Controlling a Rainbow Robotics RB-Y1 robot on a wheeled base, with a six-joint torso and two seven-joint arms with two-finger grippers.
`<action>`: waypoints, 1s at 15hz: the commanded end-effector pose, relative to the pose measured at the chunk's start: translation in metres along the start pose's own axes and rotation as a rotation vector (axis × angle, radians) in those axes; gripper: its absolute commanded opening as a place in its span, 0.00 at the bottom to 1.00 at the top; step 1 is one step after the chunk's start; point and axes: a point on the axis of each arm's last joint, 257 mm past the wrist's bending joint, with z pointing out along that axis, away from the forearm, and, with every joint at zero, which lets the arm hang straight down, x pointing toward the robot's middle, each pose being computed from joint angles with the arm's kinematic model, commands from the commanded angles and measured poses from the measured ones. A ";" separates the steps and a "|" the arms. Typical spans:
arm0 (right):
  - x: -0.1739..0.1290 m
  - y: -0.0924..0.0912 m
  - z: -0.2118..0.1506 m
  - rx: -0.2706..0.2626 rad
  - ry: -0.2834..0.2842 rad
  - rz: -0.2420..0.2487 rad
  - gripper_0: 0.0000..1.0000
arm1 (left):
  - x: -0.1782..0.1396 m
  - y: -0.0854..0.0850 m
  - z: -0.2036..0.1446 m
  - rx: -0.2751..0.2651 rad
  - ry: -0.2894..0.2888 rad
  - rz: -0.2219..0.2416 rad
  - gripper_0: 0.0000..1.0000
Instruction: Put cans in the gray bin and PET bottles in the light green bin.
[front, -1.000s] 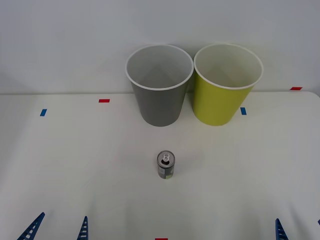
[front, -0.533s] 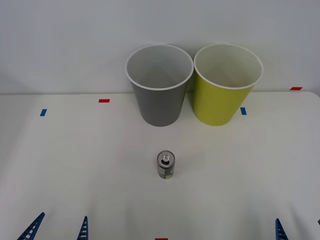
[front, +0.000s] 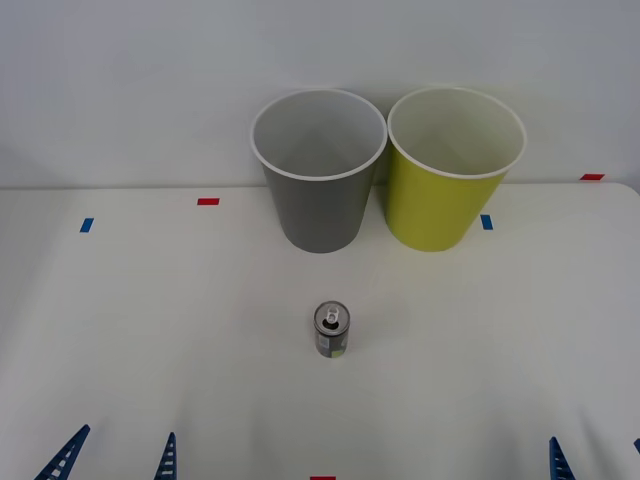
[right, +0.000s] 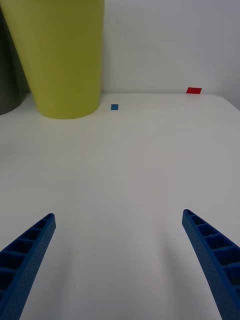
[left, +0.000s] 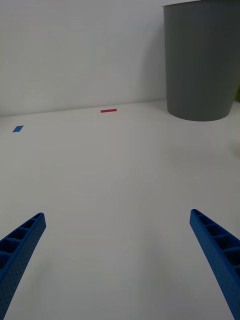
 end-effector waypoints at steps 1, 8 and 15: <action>-0.006 0.015 0.004 -0.011 -0.049 0.034 1.00 | 0.000 0.000 0.000 0.000 0.000 0.000 1.00; -0.009 0.059 -0.002 -0.171 -0.134 0.047 1.00 | 0.000 0.000 0.000 0.000 0.000 0.000 1.00; -0.028 0.126 0.024 -0.418 -0.274 0.028 1.00 | 0.000 0.000 0.000 0.000 0.000 0.000 1.00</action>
